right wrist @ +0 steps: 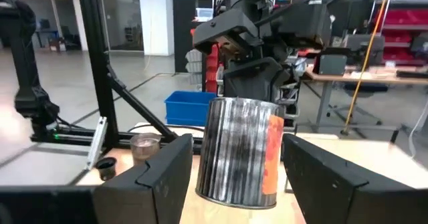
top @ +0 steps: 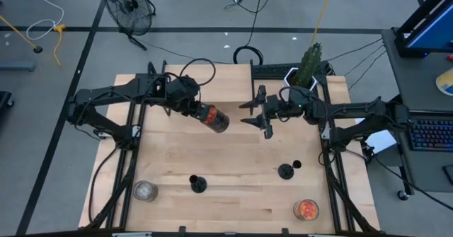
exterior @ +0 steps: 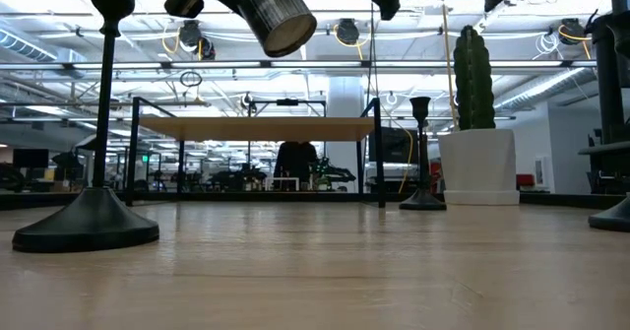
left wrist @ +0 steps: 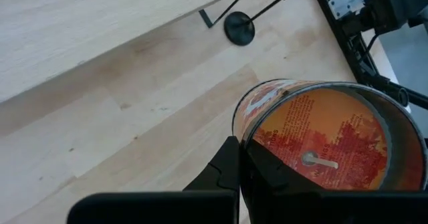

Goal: Pick & Place candle stick holders
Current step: Put the top silver scented candle on the shelf

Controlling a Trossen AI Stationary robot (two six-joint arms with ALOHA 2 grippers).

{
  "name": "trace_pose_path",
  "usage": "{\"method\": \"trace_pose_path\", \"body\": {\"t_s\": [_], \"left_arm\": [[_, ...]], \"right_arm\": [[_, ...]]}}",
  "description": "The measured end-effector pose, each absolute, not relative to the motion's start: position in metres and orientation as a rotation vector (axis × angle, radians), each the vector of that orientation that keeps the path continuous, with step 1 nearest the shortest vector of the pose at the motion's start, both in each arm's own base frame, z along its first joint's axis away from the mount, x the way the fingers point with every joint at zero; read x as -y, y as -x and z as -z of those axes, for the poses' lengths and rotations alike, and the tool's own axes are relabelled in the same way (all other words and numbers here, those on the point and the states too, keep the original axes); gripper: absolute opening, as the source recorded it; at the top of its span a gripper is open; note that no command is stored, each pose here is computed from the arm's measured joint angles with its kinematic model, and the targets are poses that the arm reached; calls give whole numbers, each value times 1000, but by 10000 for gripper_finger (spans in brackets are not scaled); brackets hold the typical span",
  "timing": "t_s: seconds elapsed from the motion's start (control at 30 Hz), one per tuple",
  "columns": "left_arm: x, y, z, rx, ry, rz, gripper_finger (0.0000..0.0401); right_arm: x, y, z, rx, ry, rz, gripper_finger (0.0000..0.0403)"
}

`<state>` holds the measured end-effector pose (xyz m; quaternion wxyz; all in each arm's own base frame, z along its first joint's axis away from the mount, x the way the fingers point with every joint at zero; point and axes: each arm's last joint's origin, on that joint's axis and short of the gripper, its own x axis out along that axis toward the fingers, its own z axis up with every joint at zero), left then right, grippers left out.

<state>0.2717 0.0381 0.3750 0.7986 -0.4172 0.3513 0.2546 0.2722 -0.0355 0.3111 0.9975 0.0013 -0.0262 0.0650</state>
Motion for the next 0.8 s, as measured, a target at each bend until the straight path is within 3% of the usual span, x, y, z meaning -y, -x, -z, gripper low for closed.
{"method": "trace_pose_path", "body": {"t_s": [0.8], "left_arm": [[-38,-272,-375,-756,885,-542,0]], "right_arm": [[35,-272,-311,44,-190,-135,224]]}}
